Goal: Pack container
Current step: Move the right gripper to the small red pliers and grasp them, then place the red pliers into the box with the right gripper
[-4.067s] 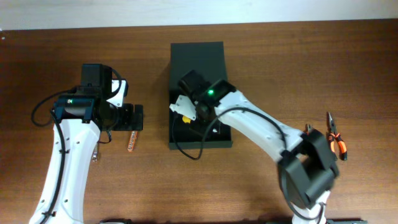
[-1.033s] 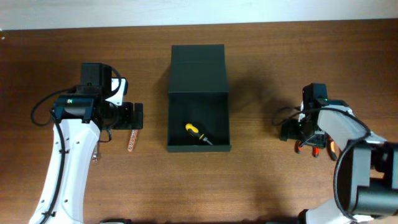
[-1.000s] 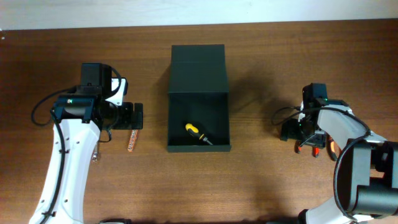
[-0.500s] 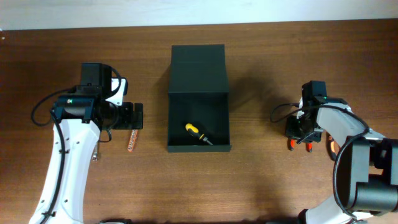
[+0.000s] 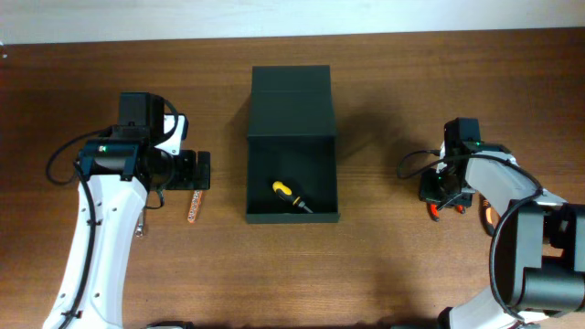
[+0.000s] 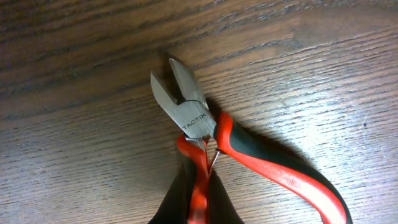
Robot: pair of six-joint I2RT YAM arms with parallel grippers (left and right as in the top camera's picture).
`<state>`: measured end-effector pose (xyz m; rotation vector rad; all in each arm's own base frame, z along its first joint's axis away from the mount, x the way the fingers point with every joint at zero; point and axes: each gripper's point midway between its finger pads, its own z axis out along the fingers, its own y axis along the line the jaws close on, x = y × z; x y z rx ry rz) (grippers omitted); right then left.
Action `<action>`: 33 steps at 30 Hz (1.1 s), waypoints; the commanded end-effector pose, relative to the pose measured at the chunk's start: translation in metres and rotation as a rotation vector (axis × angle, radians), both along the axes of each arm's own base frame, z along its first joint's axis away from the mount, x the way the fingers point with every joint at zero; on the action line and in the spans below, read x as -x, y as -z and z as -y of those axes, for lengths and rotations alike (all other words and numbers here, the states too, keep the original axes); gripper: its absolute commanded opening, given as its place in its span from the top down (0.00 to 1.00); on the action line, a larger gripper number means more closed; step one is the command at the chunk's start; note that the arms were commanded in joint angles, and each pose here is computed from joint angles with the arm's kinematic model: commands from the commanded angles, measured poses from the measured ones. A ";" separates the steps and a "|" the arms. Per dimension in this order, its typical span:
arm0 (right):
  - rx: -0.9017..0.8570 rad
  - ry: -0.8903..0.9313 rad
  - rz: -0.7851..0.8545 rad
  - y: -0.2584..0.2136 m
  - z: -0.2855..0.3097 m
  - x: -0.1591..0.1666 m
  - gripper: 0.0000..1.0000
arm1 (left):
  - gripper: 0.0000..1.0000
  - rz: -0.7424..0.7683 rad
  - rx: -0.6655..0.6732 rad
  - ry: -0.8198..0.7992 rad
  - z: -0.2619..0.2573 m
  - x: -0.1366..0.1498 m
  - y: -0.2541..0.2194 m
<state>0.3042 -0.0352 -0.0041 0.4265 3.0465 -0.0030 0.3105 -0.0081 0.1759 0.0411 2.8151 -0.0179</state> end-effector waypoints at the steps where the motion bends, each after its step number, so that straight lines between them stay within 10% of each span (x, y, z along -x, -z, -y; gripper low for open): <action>1: 0.046 0.009 -0.065 0.023 0.008 0.013 0.96 | 0.01 0.026 -0.001 0.019 0.002 -0.003 -0.008; 12: -0.020 -0.117 0.059 -0.054 -0.023 -0.044 0.96 | 0.01 0.035 -0.005 0.018 0.001 -0.005 -0.008; 22: 0.029 -0.921 0.326 -0.215 -0.175 -0.076 0.96 | 0.01 0.038 -0.005 0.018 0.001 -0.006 -0.009; 27: 0.044 -1.387 0.302 -0.202 -0.249 -0.037 0.96 | 0.01 0.048 -0.005 0.018 0.001 -0.008 -0.010; 33: -0.056 -1.511 0.169 -0.146 -0.293 -0.015 0.96 | 0.01 0.049 -0.004 0.019 0.001 -0.008 -0.010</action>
